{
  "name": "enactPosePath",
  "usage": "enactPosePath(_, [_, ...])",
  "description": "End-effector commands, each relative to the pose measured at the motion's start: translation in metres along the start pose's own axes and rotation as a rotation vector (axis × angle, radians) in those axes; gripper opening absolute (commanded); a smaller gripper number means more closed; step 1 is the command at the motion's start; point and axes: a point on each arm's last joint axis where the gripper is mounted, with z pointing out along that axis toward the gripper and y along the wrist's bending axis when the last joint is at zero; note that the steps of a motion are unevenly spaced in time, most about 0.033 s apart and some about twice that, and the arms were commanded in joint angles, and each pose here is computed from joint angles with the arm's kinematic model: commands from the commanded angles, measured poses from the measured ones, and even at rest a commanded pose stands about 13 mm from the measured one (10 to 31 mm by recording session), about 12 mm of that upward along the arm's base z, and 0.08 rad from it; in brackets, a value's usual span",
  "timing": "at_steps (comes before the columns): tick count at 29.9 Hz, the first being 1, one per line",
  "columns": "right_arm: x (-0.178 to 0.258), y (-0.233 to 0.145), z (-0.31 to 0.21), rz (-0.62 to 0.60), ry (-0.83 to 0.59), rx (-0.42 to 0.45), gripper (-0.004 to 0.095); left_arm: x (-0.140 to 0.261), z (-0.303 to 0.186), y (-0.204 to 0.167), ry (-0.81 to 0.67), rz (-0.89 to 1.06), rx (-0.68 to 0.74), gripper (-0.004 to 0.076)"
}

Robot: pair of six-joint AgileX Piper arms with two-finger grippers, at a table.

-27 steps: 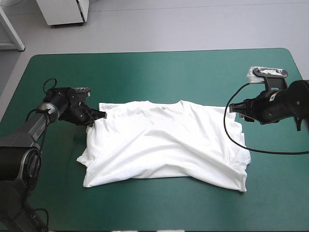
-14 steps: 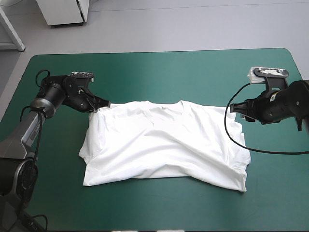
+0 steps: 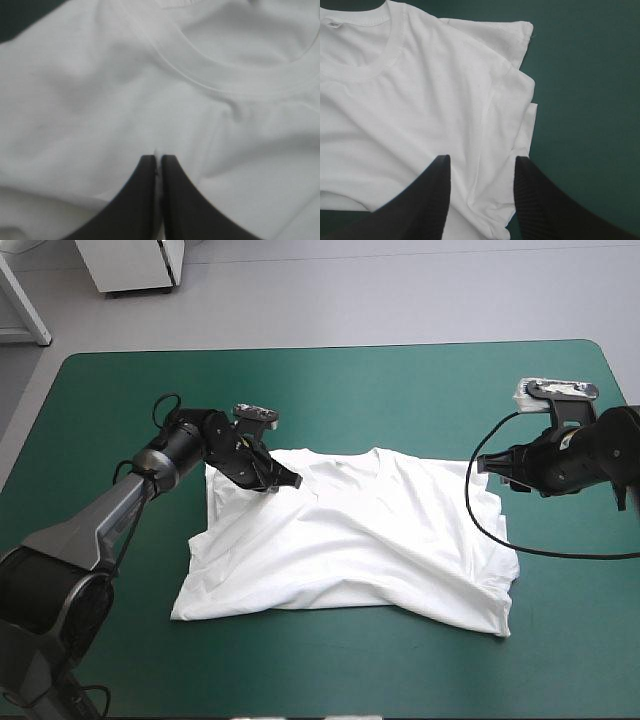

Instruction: Fold the cloth

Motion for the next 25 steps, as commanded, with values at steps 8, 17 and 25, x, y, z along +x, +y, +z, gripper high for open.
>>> enactPosePath(8, [-0.005,0.002,-0.017,-0.009,-0.087,-0.006,0.0389,-0.008,0.033,-0.003,0.011,0.001,0.032,0.0])
enactPosePath(17, [-0.005,0.001,-0.017,-0.016,-0.089,0.001,0.0389,-0.022,0.008,-0.011,0.01,0.069,0.057,0.0285])
enactPosePath(25, [-0.005,0.001,-0.017,-0.016,-0.089,0.001,0.0389,-0.041,-0.04,-0.017,-0.056,0.151,0.007,0.0343])
